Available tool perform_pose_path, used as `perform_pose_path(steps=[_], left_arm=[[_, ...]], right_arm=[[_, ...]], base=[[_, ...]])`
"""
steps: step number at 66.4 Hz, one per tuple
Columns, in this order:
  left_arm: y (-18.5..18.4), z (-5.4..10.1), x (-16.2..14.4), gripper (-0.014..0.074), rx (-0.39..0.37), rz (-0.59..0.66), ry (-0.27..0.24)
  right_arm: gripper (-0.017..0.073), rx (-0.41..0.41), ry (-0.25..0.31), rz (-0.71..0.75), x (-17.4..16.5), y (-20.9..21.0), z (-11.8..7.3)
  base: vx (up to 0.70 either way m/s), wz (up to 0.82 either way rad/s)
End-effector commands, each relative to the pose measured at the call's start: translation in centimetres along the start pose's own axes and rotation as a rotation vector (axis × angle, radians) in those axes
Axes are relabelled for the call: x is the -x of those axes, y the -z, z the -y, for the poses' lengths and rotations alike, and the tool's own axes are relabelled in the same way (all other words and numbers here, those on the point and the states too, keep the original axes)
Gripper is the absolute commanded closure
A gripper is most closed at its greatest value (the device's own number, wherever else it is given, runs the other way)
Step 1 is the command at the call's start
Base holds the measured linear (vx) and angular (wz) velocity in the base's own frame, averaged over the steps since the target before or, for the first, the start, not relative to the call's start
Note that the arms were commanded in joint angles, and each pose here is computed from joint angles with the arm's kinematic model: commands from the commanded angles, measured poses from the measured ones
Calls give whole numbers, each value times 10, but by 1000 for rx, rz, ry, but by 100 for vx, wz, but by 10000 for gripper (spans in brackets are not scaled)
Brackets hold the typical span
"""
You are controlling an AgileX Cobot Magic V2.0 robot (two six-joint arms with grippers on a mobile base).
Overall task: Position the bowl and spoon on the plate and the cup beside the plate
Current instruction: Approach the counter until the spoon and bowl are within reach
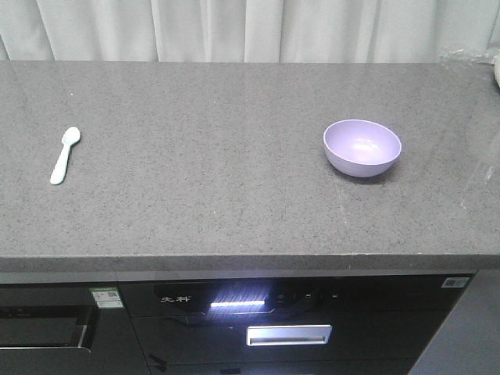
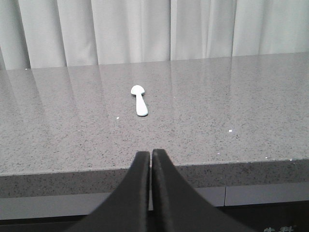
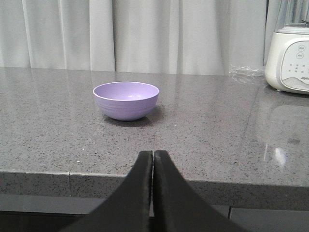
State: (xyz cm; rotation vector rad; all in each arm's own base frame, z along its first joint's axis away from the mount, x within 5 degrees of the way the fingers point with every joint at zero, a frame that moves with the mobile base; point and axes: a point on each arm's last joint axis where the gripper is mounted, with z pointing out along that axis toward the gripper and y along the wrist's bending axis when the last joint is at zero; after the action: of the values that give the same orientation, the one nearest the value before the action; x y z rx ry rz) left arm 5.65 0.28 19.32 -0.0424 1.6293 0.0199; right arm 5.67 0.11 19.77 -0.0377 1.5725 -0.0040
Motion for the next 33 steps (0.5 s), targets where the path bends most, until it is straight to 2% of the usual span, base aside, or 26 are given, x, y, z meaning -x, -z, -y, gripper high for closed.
perform_pose_path(steps=[1, 33], left_arm=[[1, 1, 9, 600, -9, 79, 13], [1, 1, 9, 600, -9, 79, 13]], right_arm=[[562, 1, 4, 80, 6, 1, 0], [562, 1, 4, 80, 6, 1, 0]], base=[[5, -1], [5, -1]])
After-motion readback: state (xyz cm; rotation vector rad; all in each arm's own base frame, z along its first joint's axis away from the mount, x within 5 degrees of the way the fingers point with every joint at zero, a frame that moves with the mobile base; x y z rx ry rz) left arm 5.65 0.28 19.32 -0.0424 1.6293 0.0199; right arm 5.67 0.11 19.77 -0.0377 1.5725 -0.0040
